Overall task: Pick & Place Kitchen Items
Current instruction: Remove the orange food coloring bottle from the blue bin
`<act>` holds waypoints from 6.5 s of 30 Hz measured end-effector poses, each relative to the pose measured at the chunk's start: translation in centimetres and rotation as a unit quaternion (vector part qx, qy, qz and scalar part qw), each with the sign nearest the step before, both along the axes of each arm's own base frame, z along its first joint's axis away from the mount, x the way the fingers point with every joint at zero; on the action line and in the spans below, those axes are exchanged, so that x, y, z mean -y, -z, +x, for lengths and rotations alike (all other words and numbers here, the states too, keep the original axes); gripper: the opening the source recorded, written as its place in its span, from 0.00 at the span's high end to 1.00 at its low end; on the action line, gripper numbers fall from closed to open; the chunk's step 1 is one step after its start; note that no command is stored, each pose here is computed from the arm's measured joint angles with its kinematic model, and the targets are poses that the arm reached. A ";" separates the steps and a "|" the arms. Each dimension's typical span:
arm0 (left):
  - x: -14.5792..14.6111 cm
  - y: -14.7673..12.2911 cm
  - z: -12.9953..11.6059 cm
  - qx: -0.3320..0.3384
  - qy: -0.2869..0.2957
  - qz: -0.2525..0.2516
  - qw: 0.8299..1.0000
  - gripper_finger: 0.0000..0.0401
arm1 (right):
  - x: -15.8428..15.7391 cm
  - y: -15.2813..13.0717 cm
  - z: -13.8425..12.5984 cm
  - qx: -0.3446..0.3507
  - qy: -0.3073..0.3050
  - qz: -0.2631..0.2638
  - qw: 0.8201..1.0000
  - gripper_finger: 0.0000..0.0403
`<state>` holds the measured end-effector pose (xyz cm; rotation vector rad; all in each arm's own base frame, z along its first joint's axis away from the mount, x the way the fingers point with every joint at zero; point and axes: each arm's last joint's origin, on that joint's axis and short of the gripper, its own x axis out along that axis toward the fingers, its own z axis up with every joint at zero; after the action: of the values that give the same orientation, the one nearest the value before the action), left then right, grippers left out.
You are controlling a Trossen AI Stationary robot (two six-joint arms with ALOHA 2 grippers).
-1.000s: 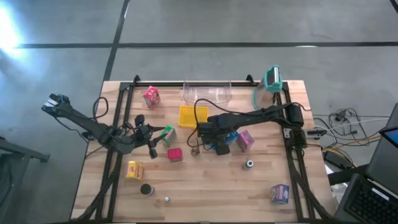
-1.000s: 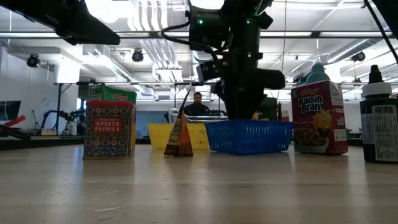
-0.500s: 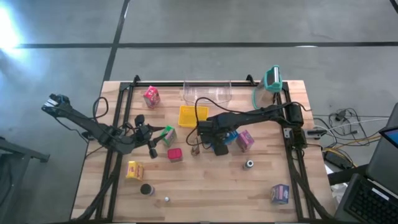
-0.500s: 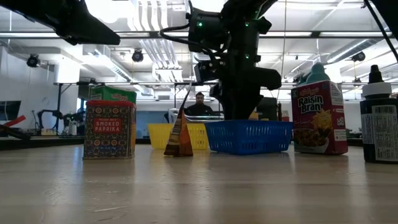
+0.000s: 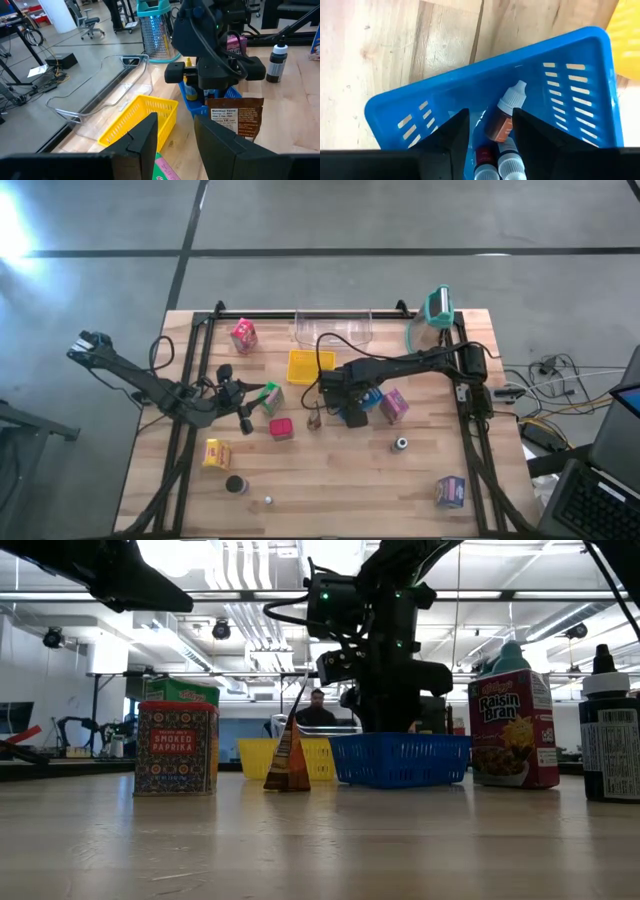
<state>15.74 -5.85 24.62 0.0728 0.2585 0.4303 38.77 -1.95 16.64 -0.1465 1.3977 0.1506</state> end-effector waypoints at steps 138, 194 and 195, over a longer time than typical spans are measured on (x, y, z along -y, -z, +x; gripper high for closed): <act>0.0 0.0 0.0 0.000 0.000 0.000 1.000 0.66 | -19.3 -8.1 -8.0 0.294 0.007 0.052 0.954 0.79; 0.0 0.5 -0.1 -0.007 0.000 0.003 1.000 0.66 | -15.6 7.2 -21.3 0.439 0.033 0.193 0.877 0.76; 0.0 0.5 -0.1 -0.007 0.000 0.003 1.000 0.66 | -15.6 7.2 -21.2 0.438 0.033 0.191 0.878 0.76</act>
<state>15.68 -5.81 24.11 0.0826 0.2704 0.4311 17.53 13.70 9.42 0.1562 0.4452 0.2620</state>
